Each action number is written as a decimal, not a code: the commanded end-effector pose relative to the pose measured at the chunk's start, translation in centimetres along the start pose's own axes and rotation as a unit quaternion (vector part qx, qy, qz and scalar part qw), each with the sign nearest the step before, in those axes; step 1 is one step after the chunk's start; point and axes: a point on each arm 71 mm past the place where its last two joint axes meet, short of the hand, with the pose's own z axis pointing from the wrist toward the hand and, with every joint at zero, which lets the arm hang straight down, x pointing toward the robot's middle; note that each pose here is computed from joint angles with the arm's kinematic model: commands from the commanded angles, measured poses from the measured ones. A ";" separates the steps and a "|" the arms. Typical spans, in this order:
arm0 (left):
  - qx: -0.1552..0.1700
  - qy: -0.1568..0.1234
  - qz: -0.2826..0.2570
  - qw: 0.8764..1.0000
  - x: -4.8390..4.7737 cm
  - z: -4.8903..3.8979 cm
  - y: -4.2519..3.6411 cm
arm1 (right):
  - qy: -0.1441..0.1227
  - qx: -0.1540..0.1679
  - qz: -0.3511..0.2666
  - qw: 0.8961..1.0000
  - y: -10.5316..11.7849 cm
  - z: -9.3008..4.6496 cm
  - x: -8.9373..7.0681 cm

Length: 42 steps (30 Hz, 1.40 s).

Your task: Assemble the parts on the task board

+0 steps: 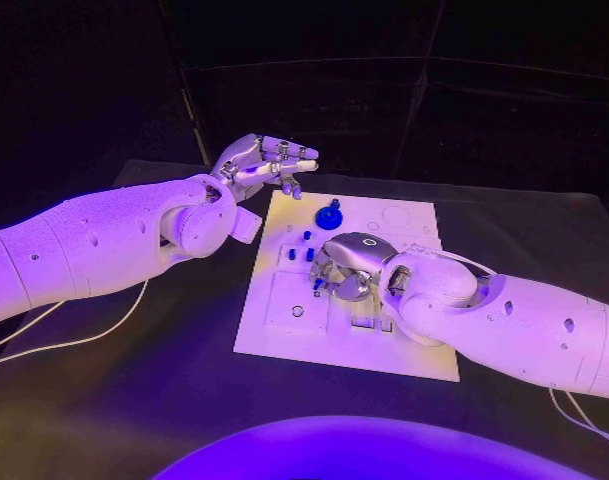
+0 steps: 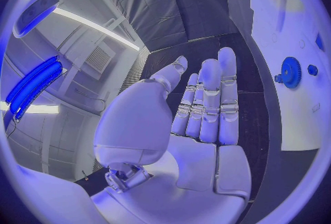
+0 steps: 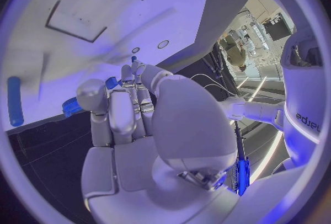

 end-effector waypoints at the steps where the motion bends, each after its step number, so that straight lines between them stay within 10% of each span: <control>1: -0.002 0.005 -0.005 1.000 0.09 0.08 -0.07 | 0.005 -0.010 -0.006 1.000 0.2 0.0 0.0; 42: -0.012 0.005 -0.004 1.000 -0.29 0.13 0.17 | 0.029 -0.012 -0.010 0.999 0.1 -0.3 0.4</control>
